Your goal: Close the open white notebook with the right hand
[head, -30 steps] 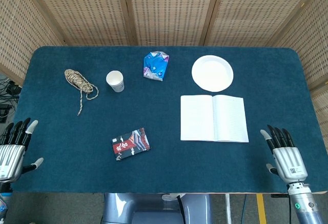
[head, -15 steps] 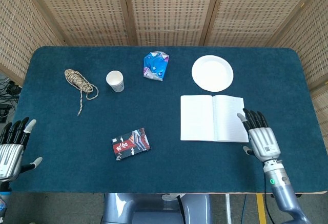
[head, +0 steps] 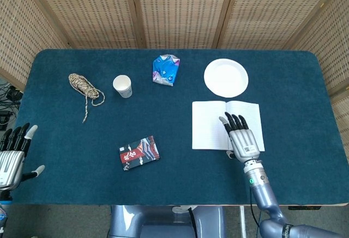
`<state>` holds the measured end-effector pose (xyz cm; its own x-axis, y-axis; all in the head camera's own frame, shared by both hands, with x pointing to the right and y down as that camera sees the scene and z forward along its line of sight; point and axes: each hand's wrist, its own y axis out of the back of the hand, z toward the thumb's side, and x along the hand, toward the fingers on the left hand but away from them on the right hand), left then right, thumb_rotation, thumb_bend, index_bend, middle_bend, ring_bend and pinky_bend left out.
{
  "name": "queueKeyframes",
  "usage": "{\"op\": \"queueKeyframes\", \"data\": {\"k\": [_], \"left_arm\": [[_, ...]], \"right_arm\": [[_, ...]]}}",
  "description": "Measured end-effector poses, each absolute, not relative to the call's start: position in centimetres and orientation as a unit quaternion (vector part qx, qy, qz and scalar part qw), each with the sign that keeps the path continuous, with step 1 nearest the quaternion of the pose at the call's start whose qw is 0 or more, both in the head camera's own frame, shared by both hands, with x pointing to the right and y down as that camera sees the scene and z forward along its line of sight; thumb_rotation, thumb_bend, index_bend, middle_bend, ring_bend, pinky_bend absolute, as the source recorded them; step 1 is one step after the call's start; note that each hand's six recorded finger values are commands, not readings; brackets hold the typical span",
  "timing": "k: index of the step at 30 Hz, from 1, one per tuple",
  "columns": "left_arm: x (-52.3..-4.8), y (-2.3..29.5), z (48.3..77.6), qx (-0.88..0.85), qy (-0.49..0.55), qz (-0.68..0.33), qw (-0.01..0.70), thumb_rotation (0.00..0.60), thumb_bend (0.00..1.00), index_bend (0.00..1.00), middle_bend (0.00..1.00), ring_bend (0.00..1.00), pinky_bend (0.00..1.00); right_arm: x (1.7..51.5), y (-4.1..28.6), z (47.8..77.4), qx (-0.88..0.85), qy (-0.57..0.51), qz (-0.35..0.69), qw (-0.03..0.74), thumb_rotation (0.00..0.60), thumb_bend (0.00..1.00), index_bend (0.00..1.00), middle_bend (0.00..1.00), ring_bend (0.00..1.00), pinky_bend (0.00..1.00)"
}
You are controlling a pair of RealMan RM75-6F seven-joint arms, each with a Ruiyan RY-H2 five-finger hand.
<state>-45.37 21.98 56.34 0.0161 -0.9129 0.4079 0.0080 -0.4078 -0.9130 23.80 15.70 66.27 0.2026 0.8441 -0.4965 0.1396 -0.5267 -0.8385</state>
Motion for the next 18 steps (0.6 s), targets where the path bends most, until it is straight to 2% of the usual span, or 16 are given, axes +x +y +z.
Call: {"op": "queueKeyframes", "data": {"k": [7,18], "left_arm": [[-45.7,22.0,56.8,-0.599,0.378,-0.595,0.381,0.6,0.07,0.0,0.0,0.0,0.0],[-46.2,21.9,56.8,-0.597,0.384,-0.595,0.377,0.6,0.07,0.0,0.0,0.0,0.0]], "right_arm": [[20.4,15.4,67.8,-0.706,-0.346,0.523,0.33,0.6,0.26,0.0,0.0,0.0,0.0],[18.0,15.7,70.2,-0.71,-0.334,0.533,0.317,0.6,0.27,0.0,0.0,0.0,0.0]]}}
